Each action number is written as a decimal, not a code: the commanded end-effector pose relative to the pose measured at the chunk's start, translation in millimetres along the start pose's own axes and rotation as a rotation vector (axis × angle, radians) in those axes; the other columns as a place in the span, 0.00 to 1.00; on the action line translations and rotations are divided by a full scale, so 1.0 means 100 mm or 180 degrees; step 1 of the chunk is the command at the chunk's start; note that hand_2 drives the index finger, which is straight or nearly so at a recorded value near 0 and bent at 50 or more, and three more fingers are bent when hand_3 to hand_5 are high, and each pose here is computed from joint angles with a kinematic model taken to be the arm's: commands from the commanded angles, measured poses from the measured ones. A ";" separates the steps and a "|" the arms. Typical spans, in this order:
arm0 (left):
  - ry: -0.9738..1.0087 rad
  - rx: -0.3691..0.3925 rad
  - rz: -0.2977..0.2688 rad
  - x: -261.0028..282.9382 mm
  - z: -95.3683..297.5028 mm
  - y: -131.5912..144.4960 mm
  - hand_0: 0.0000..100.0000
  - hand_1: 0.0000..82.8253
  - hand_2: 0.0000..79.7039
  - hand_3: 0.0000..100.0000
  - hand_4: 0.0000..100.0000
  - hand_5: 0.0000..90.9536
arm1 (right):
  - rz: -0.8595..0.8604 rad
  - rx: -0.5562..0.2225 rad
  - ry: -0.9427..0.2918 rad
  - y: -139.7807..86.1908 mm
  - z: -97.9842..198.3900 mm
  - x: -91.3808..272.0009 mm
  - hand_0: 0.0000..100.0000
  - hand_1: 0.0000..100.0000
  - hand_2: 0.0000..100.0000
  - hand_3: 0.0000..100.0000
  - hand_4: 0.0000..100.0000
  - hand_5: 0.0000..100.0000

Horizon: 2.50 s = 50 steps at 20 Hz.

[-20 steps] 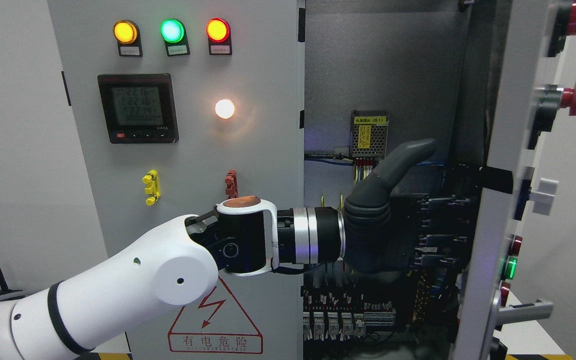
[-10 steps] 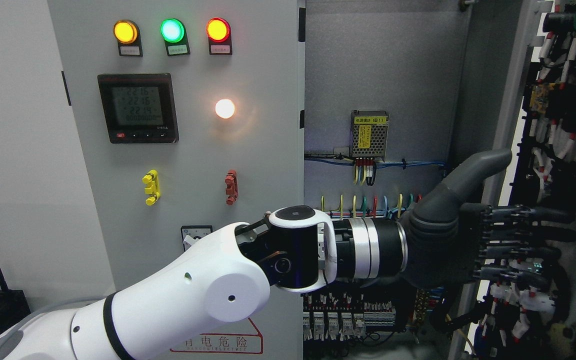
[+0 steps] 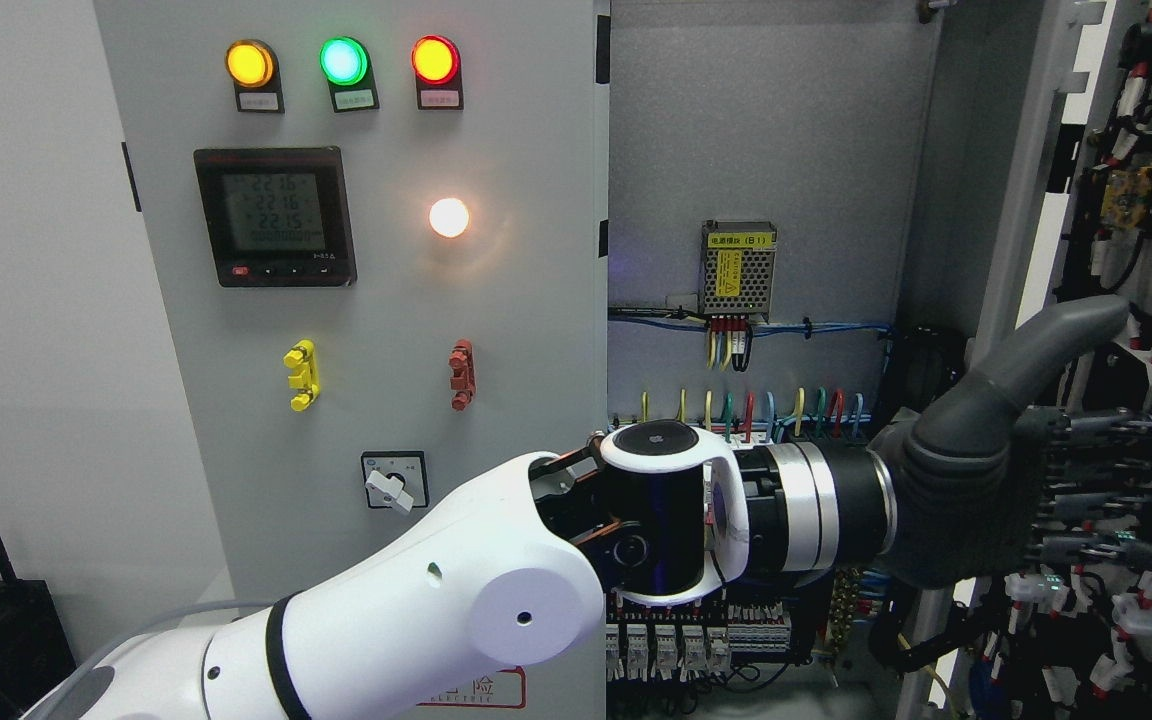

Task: Open door with both hands
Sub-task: 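Push the button-panel door outward with the left hand, swinging it open, then withdraw the left hand down and away from the cabinet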

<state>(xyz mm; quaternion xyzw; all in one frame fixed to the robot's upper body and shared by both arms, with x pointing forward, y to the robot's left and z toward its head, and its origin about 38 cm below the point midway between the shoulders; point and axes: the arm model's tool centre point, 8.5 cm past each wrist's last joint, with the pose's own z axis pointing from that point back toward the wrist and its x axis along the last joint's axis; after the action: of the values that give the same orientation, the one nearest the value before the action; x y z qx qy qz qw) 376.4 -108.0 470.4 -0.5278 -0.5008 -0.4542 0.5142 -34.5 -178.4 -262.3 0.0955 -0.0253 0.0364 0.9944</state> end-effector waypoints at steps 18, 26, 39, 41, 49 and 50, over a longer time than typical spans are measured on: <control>-0.0055 -0.0248 -0.0006 -0.17 -0.39 -0.32 0.00 0.00 0.00 0.00 0.00 0.00 | 0.0000 -0.0014 0.0001 0.00 0.00 0.00 0.38 0.00 0.00 0.00 0.00 0.00; -0.0045 -0.0229 -0.0013 -0.15 -0.37 -0.30 0.00 0.00 0.00 0.00 0.00 0.00 | 0.0000 -0.0014 0.0001 0.00 0.00 0.00 0.38 0.00 0.00 0.00 0.00 0.00; 0.0057 0.0386 0.0006 -0.22 1.27 0.52 0.00 0.00 0.00 0.00 0.00 0.00 | 0.0000 -0.0014 0.0001 0.00 0.00 0.00 0.38 0.00 0.00 0.00 0.00 0.00; 0.0112 0.0371 0.0000 -0.31 1.54 0.46 0.00 0.00 0.00 0.00 0.00 0.00 | 0.0000 -0.0014 0.0001 0.00 0.00 0.00 0.38 0.00 0.00 0.00 0.00 0.00; 0.0430 0.0481 0.0139 -0.73 2.88 0.17 0.00 0.00 0.00 0.00 0.00 0.00 | 0.0000 -0.0014 0.0001 0.00 0.00 0.00 0.38 0.00 0.00 0.00 0.00 0.00; 0.0468 0.0522 0.0196 -0.79 3.04 0.15 0.00 0.00 0.00 0.00 0.00 0.00 | -0.0005 -0.0014 0.0001 0.00 0.00 0.00 0.38 0.00 0.00 0.00 0.00 0.00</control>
<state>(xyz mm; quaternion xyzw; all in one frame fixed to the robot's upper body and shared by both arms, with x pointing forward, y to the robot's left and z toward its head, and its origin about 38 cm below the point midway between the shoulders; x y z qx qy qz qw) 401.9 49.4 398.9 -0.5395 -0.4677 -0.4513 0.5353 -34.4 -178.8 -262.3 0.0930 -0.0255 0.0363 0.9947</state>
